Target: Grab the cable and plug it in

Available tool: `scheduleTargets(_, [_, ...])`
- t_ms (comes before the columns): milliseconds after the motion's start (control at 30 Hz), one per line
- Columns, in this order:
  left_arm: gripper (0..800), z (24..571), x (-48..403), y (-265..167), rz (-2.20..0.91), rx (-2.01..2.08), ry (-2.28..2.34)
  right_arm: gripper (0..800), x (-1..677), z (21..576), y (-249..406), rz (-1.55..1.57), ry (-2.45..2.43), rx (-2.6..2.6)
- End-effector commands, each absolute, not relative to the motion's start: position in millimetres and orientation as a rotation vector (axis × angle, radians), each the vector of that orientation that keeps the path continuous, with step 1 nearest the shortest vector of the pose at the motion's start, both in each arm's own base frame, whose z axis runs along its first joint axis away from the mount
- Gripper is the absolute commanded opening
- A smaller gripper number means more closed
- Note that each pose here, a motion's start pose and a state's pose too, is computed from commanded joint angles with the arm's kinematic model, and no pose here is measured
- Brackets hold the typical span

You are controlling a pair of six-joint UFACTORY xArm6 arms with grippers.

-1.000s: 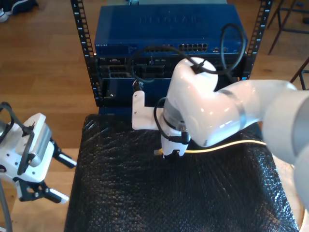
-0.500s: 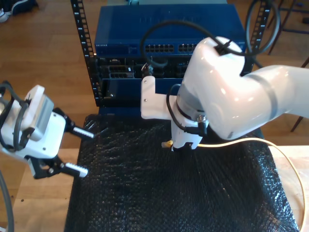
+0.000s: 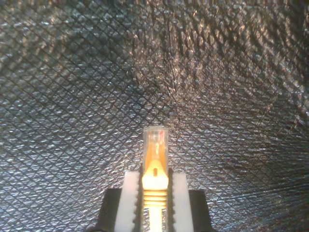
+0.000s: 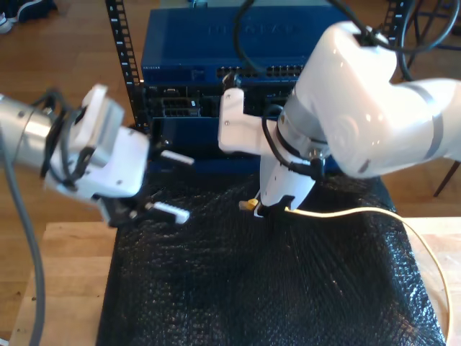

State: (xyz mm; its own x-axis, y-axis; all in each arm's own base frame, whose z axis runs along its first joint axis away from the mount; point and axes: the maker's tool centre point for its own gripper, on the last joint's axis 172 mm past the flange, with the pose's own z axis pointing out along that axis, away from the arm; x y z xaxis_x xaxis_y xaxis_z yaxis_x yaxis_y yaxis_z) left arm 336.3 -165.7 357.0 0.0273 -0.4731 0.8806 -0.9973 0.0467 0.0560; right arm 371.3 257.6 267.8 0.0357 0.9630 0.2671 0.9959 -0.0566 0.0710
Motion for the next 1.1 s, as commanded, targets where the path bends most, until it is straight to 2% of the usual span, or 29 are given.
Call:
scheduleTargets(133, [800, 365.4, 335.3, -168.6, 0.867, 1.54, -1.545, 7, 359.7, 284.4, 255.5, -0.376, -2.055, -2.143])
scheduleTargets(333, [800, 374.5, 292.2, -173.3, 0.86, 1.569, -1.52, 7, 323.5, 303.0, 247.7, -0.42, -2.054, -2.093])
scheduleTargets(700, [800, 349.6, 305.9, -170.4, 0.828, 1.556, -1.483, 7, 321.1, 288.9, 244.1, -0.383, -2.062, -2.083])
scheduleTargets(1100, [800, 344.4, 351.0, -163.3, 0.831, 1.587, -1.473, 7, 340.1, 299.1, 253.6, -0.406, -2.027, -2.089])
